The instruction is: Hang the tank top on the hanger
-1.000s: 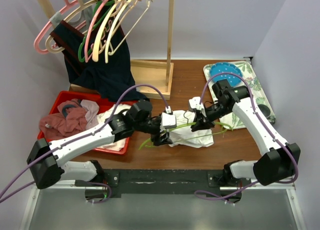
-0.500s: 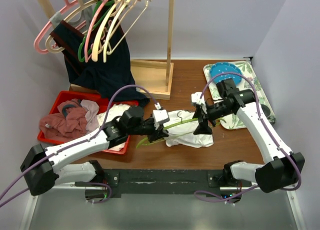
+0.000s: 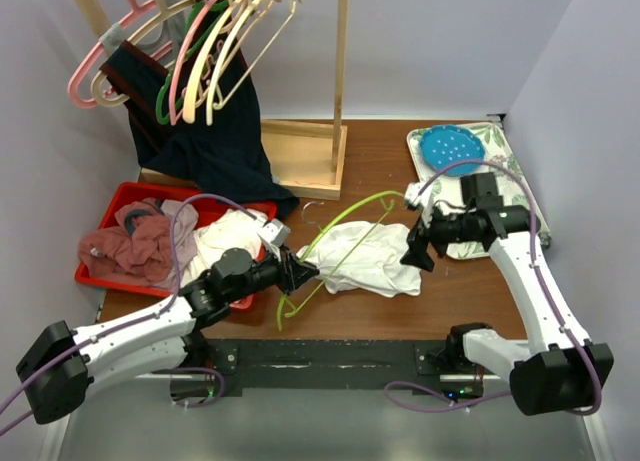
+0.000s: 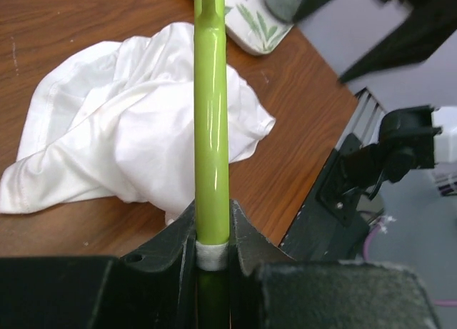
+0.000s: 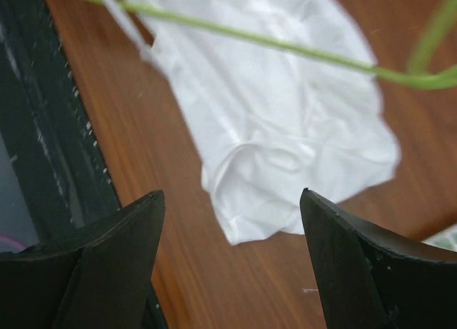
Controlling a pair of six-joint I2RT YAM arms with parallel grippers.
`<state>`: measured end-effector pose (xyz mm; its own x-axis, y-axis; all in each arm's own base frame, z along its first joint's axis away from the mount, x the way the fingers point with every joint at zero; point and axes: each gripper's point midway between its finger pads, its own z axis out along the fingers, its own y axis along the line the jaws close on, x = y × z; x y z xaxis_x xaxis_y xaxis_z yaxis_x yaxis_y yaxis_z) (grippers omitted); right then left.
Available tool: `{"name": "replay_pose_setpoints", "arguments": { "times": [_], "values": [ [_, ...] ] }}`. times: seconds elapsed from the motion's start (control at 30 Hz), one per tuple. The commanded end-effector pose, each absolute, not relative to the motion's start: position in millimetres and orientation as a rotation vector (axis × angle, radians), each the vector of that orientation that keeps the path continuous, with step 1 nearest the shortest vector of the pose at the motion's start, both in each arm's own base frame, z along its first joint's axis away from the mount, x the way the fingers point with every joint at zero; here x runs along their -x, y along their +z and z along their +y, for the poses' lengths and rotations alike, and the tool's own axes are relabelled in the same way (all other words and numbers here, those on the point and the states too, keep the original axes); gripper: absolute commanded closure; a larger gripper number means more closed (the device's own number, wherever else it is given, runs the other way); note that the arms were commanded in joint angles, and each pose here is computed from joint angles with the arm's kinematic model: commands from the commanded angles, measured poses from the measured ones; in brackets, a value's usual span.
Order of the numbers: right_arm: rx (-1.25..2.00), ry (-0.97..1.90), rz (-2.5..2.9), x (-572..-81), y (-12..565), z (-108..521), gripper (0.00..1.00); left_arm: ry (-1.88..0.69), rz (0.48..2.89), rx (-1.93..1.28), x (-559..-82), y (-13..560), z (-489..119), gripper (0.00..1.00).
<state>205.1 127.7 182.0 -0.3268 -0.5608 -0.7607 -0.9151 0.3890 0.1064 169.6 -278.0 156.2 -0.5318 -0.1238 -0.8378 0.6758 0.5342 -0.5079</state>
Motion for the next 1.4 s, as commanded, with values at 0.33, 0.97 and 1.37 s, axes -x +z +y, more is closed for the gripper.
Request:
{"name": "replay_pose_setpoints", "arguments": {
  "times": [0.33, 0.97, 1.37],
  "values": [
    [1.323, 0.564, 2.225, -224, 87, 161, 0.25, -1.269, 1.694, -0.243, -180, 205, -285, 1.0],
    [1.146, 0.494, 2.356, -237, 63, 160, 0.7, -1.31, 1.728, 0.07, -192, 182, -266, 1.0],
    [0.976, 0.307, 2.436, -263, 66, 134, 0.51, -1.317, 1.73, 0.044, -189, 178, -268, 1.0]
  ]
}}
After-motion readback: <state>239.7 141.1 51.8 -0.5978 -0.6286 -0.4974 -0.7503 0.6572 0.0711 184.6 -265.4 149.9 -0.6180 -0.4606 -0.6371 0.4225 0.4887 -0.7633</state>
